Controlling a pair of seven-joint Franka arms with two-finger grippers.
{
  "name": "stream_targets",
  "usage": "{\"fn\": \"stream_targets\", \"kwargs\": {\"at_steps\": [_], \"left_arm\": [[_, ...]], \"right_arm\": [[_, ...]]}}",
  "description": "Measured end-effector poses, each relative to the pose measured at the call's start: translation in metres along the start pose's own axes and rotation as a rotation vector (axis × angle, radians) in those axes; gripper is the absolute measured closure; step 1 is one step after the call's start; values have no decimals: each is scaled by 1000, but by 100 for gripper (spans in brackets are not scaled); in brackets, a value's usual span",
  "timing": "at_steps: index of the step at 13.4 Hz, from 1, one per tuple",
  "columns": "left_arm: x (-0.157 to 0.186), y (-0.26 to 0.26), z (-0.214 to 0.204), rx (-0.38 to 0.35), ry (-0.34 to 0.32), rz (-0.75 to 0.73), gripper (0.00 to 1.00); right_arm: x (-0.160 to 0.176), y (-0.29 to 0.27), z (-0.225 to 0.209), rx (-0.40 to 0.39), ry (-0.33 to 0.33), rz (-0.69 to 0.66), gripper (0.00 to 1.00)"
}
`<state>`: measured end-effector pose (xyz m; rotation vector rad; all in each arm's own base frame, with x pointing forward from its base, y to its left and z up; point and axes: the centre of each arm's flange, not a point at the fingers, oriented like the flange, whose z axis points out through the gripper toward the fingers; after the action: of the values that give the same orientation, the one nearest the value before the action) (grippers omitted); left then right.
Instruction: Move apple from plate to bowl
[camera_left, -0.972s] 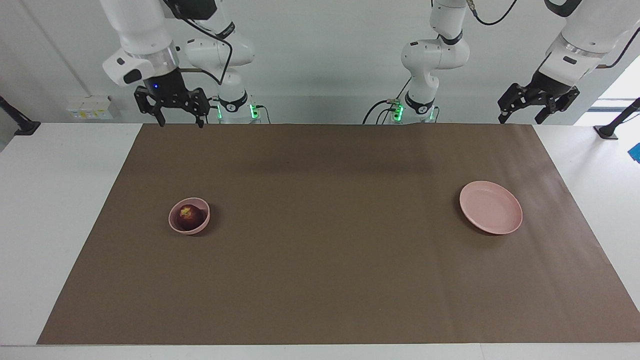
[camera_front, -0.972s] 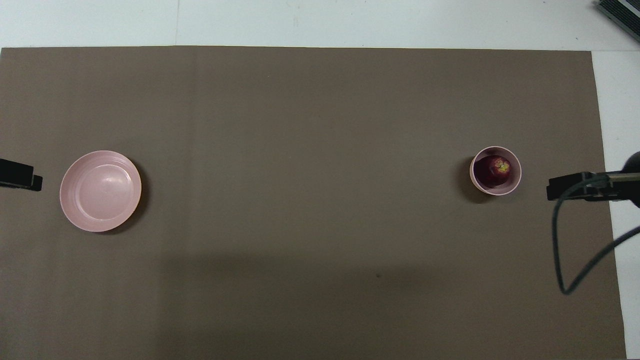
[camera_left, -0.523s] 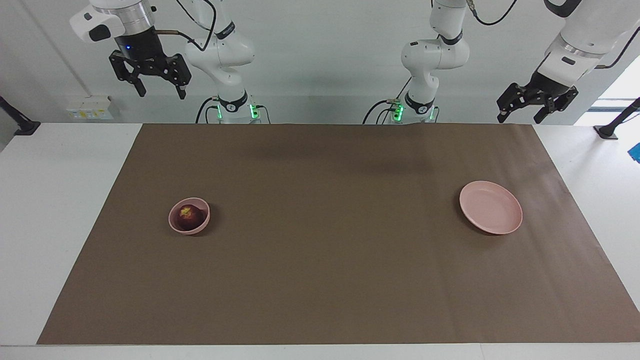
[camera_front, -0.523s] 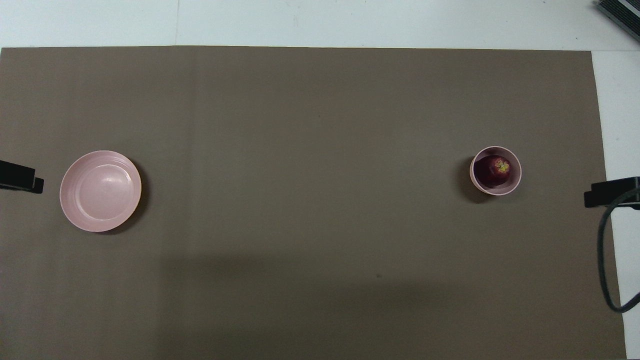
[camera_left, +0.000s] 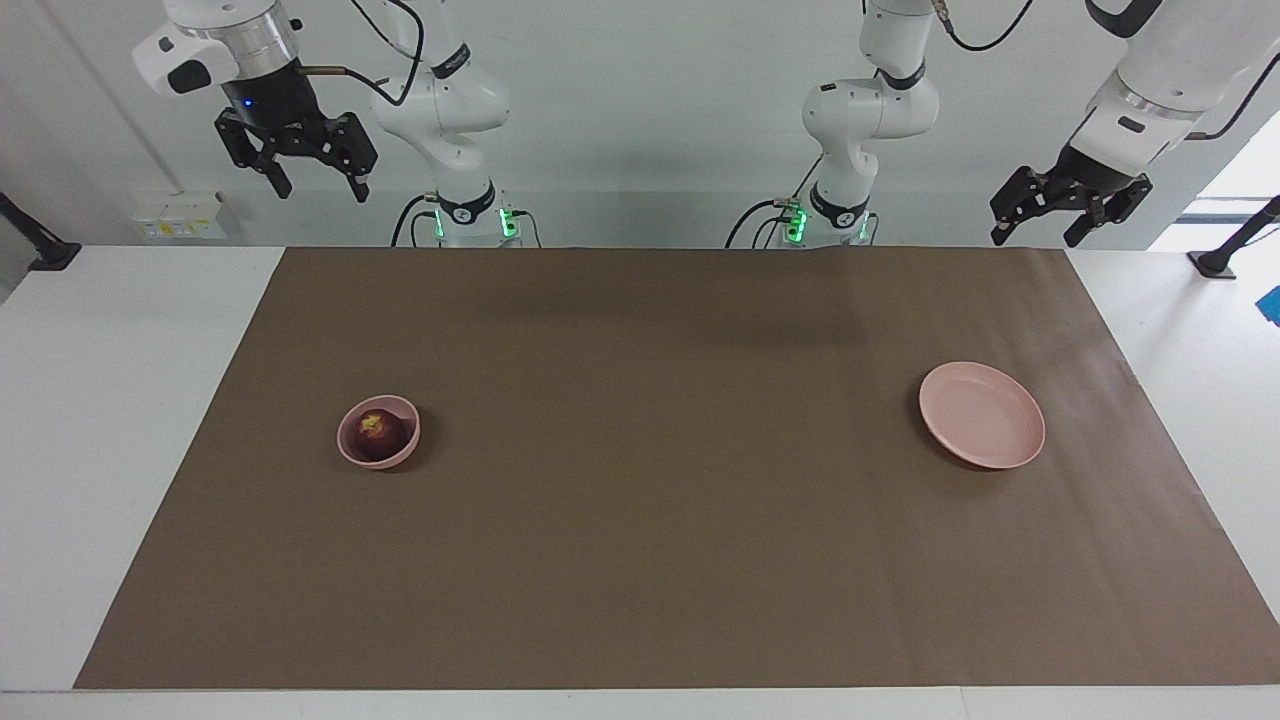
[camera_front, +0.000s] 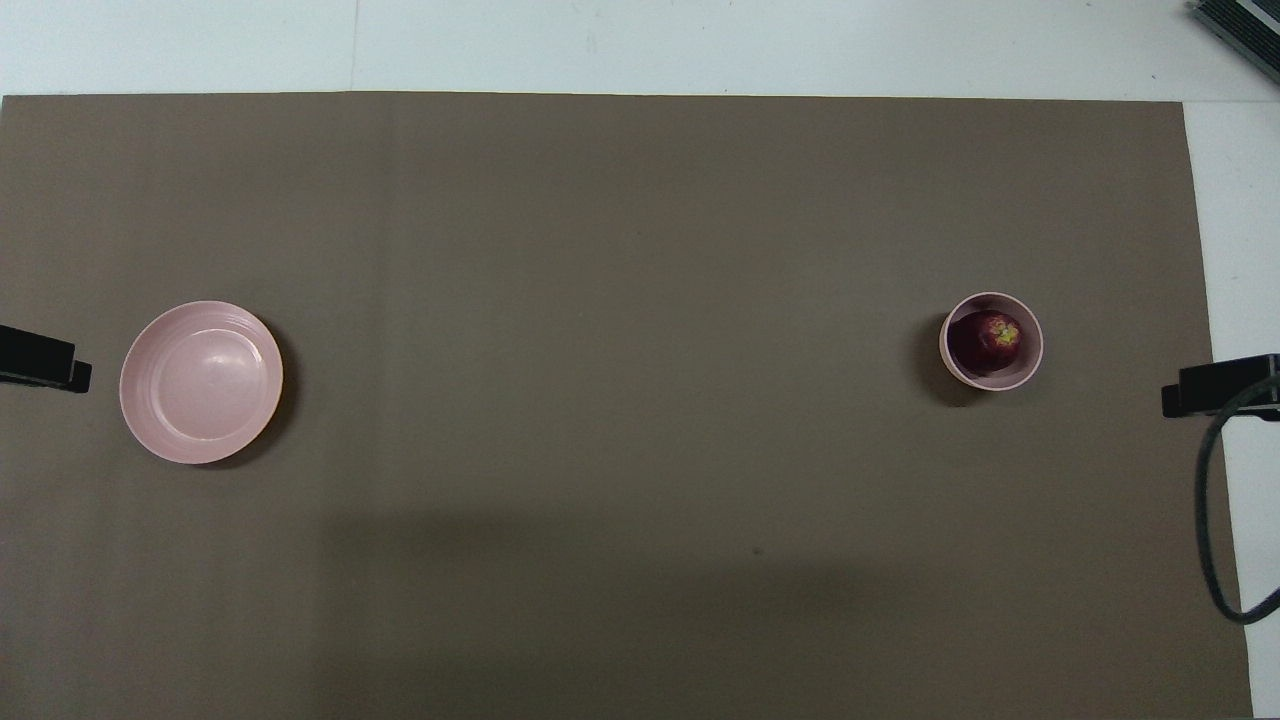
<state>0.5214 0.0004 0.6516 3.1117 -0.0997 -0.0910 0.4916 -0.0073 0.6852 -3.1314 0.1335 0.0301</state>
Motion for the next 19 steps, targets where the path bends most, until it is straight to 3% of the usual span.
{"fn": "stream_targets", "kwargs": {"at_steps": [4,19], "left_arm": [[0,0,0,0,0,0,0],[-2,1,-8,1,17,2,0]], "right_arm": [[6,1,4,2,33,-70,0],[3,17,8,-8,2,-45,0]]}}
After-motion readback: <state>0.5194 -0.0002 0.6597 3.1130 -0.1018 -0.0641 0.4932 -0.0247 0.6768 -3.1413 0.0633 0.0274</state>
